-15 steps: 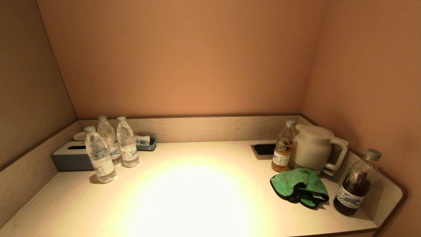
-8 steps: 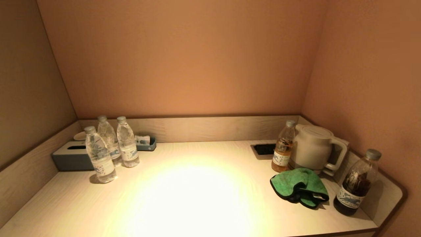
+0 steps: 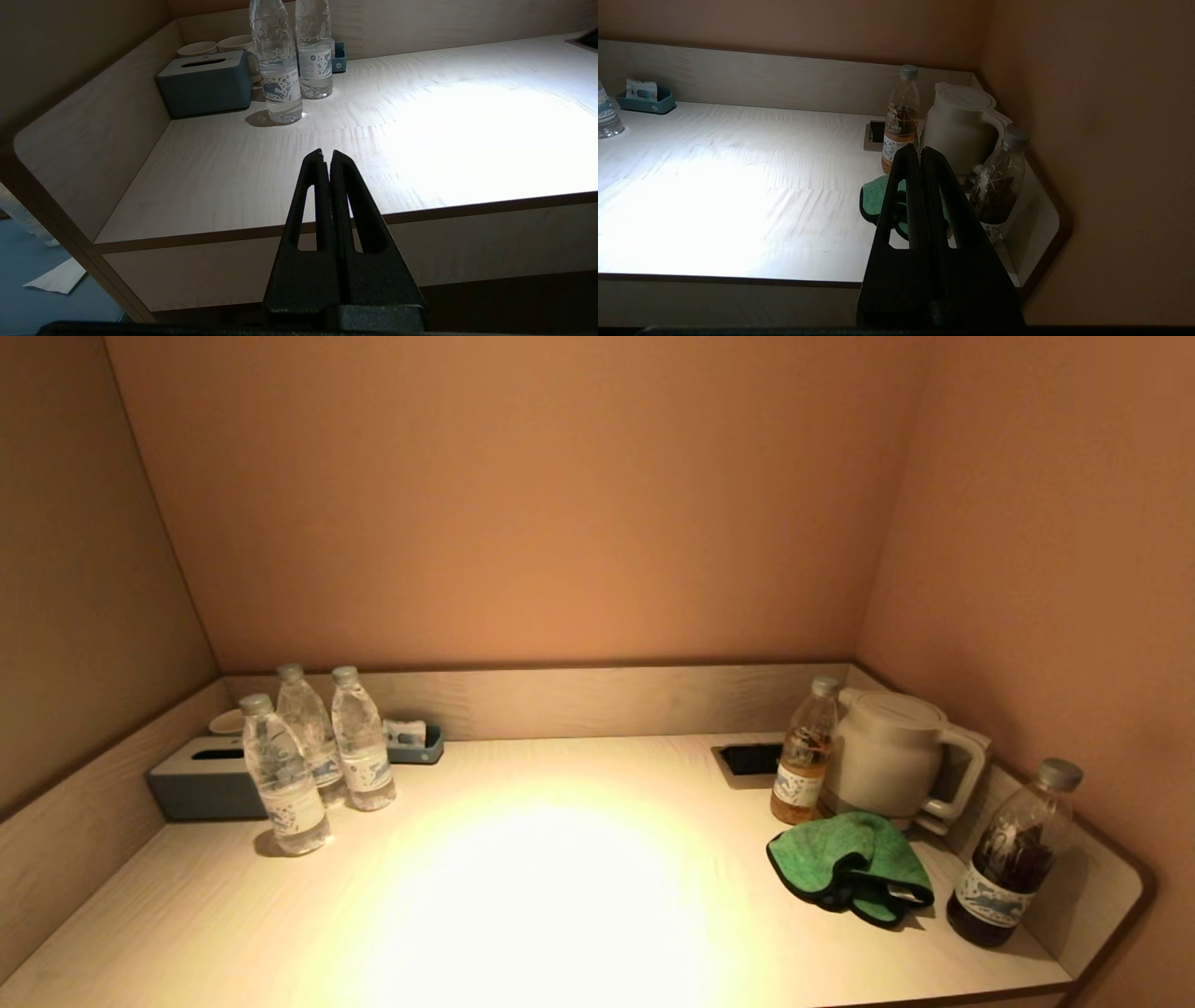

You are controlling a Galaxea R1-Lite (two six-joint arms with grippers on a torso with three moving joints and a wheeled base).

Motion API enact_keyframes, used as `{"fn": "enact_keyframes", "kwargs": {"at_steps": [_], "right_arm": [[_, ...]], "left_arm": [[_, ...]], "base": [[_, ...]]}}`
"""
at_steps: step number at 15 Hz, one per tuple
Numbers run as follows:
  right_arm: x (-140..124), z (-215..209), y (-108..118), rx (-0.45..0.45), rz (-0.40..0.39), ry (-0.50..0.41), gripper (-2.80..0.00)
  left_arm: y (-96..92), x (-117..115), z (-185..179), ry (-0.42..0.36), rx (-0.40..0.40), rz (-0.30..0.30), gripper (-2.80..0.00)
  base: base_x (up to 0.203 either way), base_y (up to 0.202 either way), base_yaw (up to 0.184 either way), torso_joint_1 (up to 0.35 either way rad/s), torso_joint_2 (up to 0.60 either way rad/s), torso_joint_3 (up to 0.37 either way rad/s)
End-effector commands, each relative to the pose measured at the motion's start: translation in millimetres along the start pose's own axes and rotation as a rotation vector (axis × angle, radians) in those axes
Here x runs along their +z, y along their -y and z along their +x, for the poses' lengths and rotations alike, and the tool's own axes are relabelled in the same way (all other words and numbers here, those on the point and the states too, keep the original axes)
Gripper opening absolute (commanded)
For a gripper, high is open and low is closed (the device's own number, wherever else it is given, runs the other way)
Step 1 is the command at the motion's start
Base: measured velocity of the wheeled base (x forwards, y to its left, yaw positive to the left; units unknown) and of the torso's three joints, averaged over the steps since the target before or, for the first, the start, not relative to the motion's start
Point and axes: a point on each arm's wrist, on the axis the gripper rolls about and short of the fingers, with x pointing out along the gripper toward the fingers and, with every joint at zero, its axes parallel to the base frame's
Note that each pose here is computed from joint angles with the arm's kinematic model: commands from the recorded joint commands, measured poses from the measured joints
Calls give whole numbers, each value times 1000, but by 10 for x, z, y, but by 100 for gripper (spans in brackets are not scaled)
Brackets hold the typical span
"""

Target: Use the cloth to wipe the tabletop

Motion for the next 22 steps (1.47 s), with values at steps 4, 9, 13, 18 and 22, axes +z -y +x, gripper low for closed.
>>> {"fn": "enact_keyframes", "kwargs": {"at_steps": [4, 9, 13, 18, 22], "right_arm": [[-78, -55, -12, -34, -1, 6, -280], [-290, -156, -39, -33, -4, 15, -280], [-422, -292, -58, -38, 3, 69, -280], [-576, -391, -69, -37, 14, 130, -280], [-907, -442, -101, -46, -61, 188, -280]], "left_arm": [[0, 1, 0, 0, -1, 0, -280], [0, 1, 0, 0, 1, 0, -280], [0, 1, 0, 0, 1, 0, -280], [0, 1, 0, 0, 1, 0, -280], [0, 1, 0, 0, 1, 0, -280]], "base": [[0, 0, 0, 0, 0, 0], [0, 0, 0, 0, 0, 0], [0, 0, 0, 0, 0, 0], [0, 0, 0, 0, 0, 0], [0, 0, 0, 0, 0, 0]]}}
